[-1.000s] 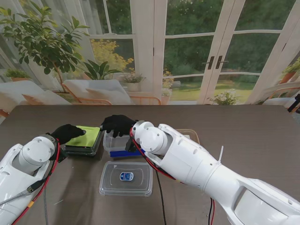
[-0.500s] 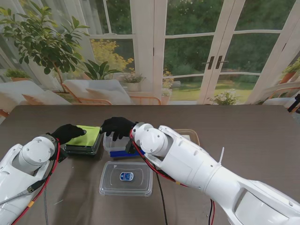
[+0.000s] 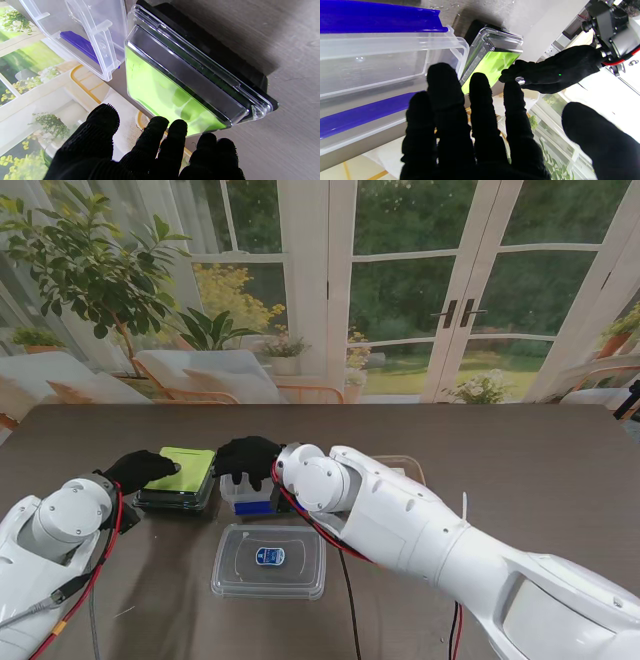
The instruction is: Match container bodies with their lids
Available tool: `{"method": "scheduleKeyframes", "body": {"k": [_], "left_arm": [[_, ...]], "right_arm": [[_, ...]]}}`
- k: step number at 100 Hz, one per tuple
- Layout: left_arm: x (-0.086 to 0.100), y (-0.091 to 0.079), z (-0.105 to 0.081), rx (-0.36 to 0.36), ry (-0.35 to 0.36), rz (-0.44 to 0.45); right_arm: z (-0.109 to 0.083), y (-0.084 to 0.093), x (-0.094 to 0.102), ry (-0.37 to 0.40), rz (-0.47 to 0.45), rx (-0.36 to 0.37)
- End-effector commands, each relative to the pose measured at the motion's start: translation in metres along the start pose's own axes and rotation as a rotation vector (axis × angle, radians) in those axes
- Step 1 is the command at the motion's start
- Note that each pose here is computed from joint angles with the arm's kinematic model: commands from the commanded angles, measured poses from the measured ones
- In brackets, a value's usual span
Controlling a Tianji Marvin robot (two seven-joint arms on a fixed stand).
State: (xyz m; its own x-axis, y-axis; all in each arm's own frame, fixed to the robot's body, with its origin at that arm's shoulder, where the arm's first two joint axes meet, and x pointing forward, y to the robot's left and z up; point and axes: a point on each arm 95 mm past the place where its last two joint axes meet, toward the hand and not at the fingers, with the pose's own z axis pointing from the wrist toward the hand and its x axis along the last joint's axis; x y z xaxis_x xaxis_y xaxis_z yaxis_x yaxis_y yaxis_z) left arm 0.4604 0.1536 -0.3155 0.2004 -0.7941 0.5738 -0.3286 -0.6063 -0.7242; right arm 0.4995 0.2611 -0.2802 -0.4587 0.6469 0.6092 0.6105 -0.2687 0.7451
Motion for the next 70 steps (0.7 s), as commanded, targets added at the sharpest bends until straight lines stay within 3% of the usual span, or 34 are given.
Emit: {"method": "scheduleKeyframes", "body": {"k": [1, 28, 70], "left_arm": [[0.0, 0.002, -0.003, -0.023, 0.002, 0.0], [0.004, -0.004, -0.012, -0.021, 0.019, 0.029], [0.002, -0.009, -0.017, -0.009, 0.029, 0.078]], "right_arm": [[0.002, -0.003, 0.005, 0.005, -0.026, 0.027], [0.003, -0.005, 0.006, 0.0, -0.108, 0.053], [0.011, -0.007, 0.012, 0.025, -0.131, 0.061]]}}
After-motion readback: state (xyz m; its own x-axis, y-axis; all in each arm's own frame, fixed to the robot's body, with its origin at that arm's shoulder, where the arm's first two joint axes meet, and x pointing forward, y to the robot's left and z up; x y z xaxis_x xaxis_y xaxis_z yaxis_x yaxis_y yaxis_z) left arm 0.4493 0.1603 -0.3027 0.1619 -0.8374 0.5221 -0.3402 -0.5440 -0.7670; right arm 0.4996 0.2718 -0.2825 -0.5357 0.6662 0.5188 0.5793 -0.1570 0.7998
